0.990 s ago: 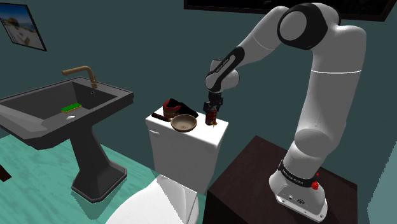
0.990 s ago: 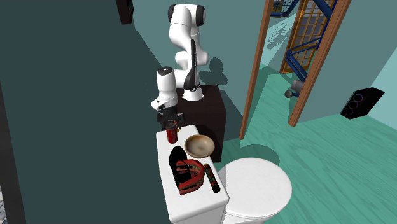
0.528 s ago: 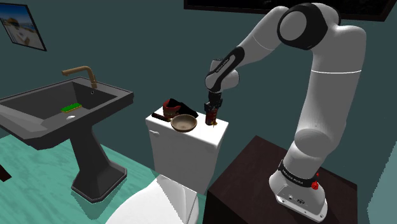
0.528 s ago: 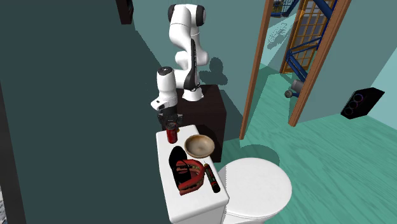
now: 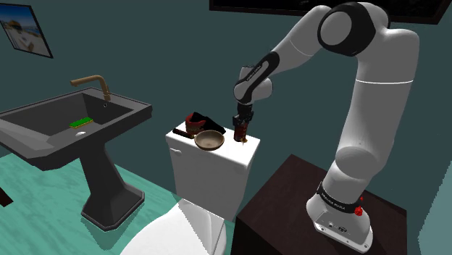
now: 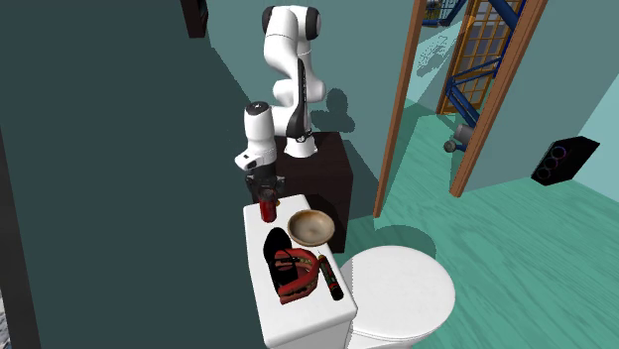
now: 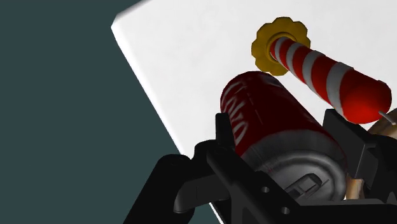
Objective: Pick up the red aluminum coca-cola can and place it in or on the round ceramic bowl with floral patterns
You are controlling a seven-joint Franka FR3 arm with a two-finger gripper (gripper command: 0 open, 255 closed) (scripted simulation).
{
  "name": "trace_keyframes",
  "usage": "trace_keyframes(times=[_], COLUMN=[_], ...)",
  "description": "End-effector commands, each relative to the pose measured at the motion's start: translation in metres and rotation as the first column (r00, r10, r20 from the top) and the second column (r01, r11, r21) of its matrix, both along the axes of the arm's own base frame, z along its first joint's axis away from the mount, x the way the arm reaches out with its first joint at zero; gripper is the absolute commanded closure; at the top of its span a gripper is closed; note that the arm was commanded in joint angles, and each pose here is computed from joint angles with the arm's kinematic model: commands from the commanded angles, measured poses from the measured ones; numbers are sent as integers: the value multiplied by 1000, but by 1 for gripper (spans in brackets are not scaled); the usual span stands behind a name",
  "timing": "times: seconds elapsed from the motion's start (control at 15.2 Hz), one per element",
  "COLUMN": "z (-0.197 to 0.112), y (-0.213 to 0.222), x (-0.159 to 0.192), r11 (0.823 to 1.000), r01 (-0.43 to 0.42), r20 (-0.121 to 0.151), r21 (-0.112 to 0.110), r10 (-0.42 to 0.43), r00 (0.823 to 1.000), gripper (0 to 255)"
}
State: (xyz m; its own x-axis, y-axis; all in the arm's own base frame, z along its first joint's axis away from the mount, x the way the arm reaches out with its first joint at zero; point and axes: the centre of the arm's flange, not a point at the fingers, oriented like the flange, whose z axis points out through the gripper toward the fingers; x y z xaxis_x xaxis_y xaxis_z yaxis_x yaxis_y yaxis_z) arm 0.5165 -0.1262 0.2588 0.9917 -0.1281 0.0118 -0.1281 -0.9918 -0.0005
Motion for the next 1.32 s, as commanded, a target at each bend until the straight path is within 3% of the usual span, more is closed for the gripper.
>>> trace_keyframes(times=[0.0,1.25], z=[9,109], y=[0,0], x=[0,0], r11=[1000,1000], r01=[0,0], r20=[0,0], r21=[0,0], r10=[0,0], r00=[1000,1000], gripper=[255,255])
